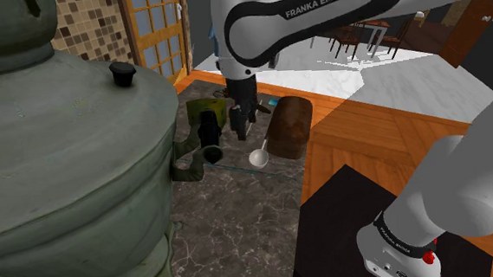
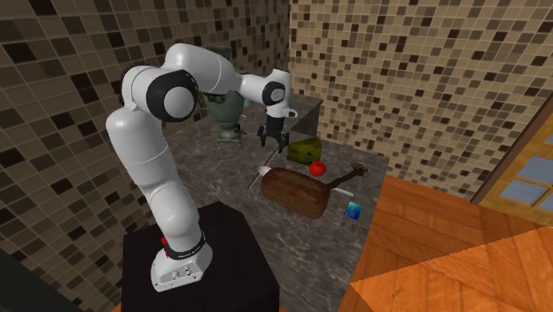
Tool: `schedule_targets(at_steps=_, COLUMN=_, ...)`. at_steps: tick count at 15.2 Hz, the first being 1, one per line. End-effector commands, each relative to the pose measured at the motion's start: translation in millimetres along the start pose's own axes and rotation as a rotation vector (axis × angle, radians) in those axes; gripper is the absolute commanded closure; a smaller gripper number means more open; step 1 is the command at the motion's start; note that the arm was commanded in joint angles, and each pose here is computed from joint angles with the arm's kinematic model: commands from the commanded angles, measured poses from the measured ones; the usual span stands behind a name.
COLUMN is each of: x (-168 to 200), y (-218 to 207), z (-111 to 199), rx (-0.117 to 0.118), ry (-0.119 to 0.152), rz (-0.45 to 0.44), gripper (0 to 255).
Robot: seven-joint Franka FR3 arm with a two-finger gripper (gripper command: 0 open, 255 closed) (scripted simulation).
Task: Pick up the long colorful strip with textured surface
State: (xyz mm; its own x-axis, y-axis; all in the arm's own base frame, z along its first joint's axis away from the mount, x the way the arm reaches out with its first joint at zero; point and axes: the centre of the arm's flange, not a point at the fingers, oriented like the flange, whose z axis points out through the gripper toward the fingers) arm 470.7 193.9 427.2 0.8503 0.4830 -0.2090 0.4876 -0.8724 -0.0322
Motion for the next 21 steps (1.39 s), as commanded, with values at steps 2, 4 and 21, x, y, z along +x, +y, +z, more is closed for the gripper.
schedule_targets(at_steps=2, x=36, y=-26, z=21, rx=-0.014, ry=-0.035, rz=-0.070, gripper=0)
schedule_targets(at_steps=4, x=56, y=-42, z=37, rx=-0.024, ry=-0.059, rz=-0.116, gripper=0)
schedule_targets(at_steps=21, x=85, y=-59, z=94, rx=-0.035, ry=-0.085, rz=-0.167, gripper=255)
